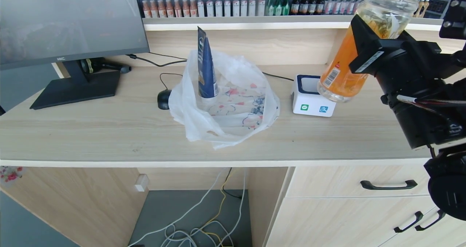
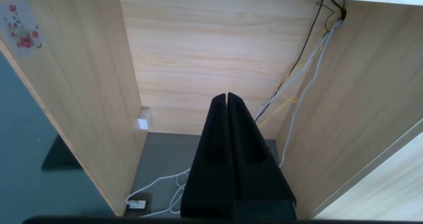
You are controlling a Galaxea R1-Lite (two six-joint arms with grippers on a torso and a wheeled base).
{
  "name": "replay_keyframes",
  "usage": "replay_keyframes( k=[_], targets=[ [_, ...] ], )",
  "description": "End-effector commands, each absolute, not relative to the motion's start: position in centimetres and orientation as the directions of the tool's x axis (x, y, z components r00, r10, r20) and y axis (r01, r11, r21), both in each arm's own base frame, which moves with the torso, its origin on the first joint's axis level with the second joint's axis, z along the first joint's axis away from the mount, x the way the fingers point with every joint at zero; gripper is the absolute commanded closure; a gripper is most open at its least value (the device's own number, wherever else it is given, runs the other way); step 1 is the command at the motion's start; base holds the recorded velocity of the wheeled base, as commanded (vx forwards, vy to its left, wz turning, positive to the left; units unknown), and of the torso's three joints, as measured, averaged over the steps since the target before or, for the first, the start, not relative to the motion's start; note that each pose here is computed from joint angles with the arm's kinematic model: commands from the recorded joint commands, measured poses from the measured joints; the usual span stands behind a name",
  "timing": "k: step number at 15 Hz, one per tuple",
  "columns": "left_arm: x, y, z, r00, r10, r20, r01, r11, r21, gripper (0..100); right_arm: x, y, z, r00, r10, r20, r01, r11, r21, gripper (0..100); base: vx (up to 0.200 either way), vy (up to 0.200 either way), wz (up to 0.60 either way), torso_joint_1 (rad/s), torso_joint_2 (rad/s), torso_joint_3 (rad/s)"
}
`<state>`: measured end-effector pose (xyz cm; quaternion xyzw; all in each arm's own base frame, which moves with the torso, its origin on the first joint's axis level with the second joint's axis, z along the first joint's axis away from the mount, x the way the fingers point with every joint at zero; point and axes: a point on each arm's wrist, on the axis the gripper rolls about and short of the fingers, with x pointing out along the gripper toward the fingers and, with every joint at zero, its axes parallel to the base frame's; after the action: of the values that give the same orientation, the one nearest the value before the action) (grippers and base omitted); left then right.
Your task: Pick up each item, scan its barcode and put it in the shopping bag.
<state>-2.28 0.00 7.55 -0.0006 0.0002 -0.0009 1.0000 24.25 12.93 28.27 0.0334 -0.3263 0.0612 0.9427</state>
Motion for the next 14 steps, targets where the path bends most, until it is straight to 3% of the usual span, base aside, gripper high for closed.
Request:
replay_keyframes(
  k=[1, 12, 14],
  targets=[
    [-2.3, 0.0, 7.5, 1.0, -0.002, 0.0, 0.002, 1.0, -0.003, 100, 24.2, 12.9, 28.4, 0.774, 0.09, 0.627, -0.138, 0.99, 0.029, 100, 0.0, 0.2, 0.0, -0.007, 0.0, -0.002],
    [-2.3, 0.0, 7.5, 1.0, -0.002, 0.0, 0.002, 1.0, -0.005, 100, 25.2, 13.4, 27.8, 0.783, 0.097, 0.614, -0.139, 0.99, 0.021, 100, 0.0, 0.2, 0.0, 0.003, 0.0, 0.005],
    [-2.3, 0.0, 7.5, 1.0, -0.002, 0.0, 0.002, 1.0, 0.0, 100, 25.6, 13.8, 27.6, 0.783, 0.106, 0.613, -0.147, 0.989, 0.017, 100, 0.0, 0.0, 0.0, 0.0, 0.0, 0.0]
  ],
)
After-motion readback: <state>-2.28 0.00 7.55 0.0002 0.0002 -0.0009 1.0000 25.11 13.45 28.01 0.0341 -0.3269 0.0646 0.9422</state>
